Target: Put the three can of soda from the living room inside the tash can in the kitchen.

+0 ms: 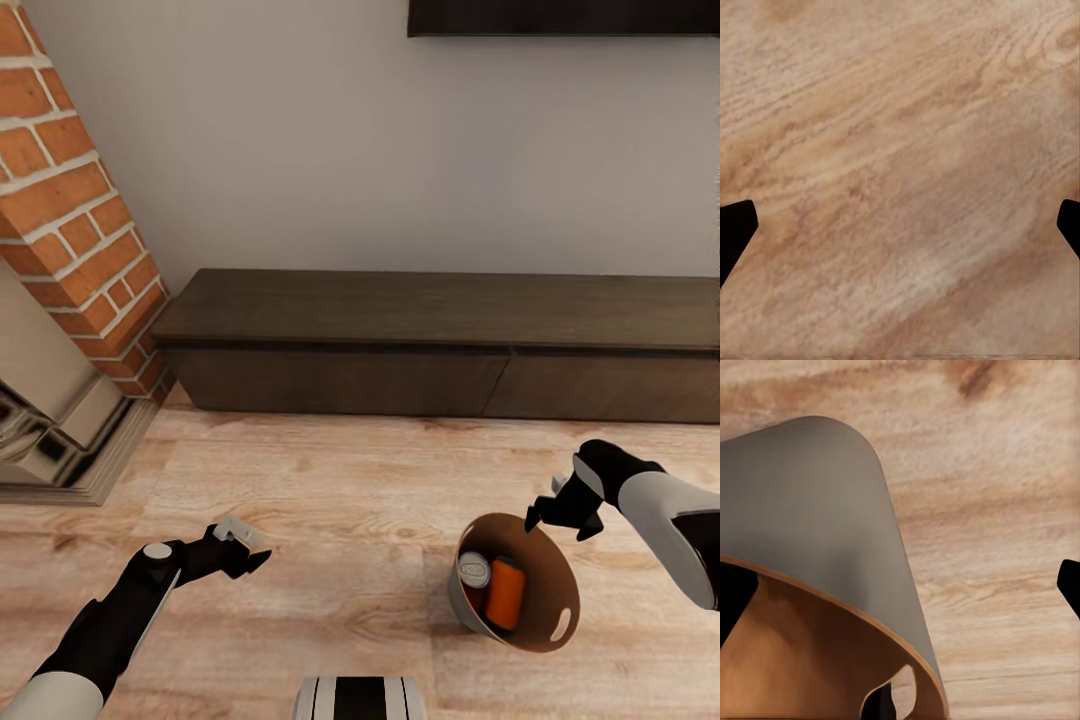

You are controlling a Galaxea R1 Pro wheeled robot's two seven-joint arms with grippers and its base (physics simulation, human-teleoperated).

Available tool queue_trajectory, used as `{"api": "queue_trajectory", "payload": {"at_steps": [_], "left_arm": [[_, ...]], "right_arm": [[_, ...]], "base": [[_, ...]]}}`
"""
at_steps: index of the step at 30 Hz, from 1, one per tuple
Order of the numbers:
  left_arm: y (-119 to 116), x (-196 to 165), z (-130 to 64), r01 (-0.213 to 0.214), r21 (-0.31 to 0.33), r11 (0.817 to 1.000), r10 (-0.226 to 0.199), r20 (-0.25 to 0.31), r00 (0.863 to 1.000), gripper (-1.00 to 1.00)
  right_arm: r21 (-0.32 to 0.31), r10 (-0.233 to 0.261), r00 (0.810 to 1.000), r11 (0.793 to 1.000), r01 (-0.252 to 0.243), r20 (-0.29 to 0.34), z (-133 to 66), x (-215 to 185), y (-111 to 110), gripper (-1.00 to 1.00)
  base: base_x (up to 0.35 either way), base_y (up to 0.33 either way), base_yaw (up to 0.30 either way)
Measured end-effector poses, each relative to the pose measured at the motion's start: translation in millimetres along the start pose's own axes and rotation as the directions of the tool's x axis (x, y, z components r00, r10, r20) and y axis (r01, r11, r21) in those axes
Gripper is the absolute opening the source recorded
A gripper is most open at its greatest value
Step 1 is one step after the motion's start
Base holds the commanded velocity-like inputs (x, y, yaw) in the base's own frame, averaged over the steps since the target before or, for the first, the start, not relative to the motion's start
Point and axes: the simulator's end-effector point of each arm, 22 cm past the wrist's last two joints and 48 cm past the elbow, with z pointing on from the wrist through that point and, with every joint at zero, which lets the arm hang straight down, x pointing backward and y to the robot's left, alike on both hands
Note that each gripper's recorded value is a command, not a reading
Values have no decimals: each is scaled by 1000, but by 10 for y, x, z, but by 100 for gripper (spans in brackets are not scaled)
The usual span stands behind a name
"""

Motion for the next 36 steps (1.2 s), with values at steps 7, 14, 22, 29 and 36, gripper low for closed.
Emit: {"api": "queue_trajectory", "payload": {"at_steps": [7,14,22,29,36], "left_arm": [[5,-41,-72,-1,-6,1000,1,4,1000,100],[20,-160,-165,-10,-16,1000,11,23,1000,100],[22,-287,-292,-7,-16,1000,7,19,1000,100],[18,-357,-393,-2,-14,1000,2,8,1000,100],[10,-413,-490,5,-11,1000,-5,-4,1000,100]], "right_arm": [[1,-1,1000,1000,1,13,-92,49,-8,100],[-2,-1,999,1000,1,33,-220,60,-9,100],[0,-1,1000,1000,1,27,-366,87,-13,100],[7,-8,1000,1000,8,28,-445,128,-32,100],[10,-9,1000,1000,9,20,-571,157,-31,100]], "base": [[0,0,0],[0,0,0],[0,0,0],[0,0,0],[0,0,0]]}}
